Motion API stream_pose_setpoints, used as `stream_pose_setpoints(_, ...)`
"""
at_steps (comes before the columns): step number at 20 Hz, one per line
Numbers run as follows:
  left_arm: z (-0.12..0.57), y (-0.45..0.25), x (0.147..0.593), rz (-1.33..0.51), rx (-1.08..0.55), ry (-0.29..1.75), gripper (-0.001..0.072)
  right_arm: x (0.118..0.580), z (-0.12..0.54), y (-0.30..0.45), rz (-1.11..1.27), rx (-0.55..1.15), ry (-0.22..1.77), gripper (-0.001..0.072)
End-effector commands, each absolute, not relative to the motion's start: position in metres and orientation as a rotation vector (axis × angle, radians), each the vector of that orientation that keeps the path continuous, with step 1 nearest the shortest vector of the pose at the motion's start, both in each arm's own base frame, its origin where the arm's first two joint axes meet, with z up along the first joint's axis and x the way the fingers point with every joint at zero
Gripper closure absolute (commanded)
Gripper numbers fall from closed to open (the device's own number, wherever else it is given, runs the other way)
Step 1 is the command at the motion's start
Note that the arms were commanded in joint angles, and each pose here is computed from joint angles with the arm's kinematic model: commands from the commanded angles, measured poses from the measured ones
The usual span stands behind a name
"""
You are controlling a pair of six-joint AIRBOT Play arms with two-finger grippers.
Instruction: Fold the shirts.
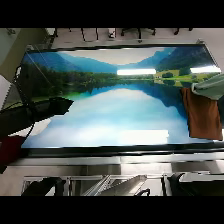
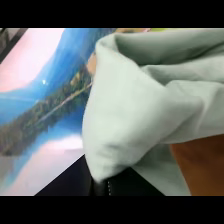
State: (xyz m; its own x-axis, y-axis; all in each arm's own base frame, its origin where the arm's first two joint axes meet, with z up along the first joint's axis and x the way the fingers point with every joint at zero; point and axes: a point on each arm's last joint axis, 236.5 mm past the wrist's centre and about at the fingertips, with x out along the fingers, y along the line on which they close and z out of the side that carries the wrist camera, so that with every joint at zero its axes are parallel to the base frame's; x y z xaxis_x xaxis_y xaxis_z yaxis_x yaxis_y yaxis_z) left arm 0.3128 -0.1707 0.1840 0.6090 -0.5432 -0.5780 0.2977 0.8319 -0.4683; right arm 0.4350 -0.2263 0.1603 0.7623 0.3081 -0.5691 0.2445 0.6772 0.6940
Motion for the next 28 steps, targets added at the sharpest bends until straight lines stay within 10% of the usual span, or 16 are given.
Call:
stream_pose_setpoints(1,0.19,-0.187,0.309,-0.54,-0.339,0.751,0.0696,0.403,0.153,-0.202,0.07,0.876,0.881,0.0688)
stream_pose_setpoints(15,0.195,-0.2,0.307,-0.574,-0.323,0.724,0.0696,0.266,0.055,-0.232,-0.573,1.007,1.465,0.0687)
stream_pose_setpoints(22,0.208,-0.199,0.317,-0.564,-0.343,0.658,0.0696,0.437,0.155,-0.223,-0.108,1.232,0.695,0.0687)
stream_pose_setpoints(28,0.212,-0.199,0.321,-0.56,-0.351,0.635,0.0696,0.508,0.282,-0.263,0.053,1.041,0.132,0.0689)
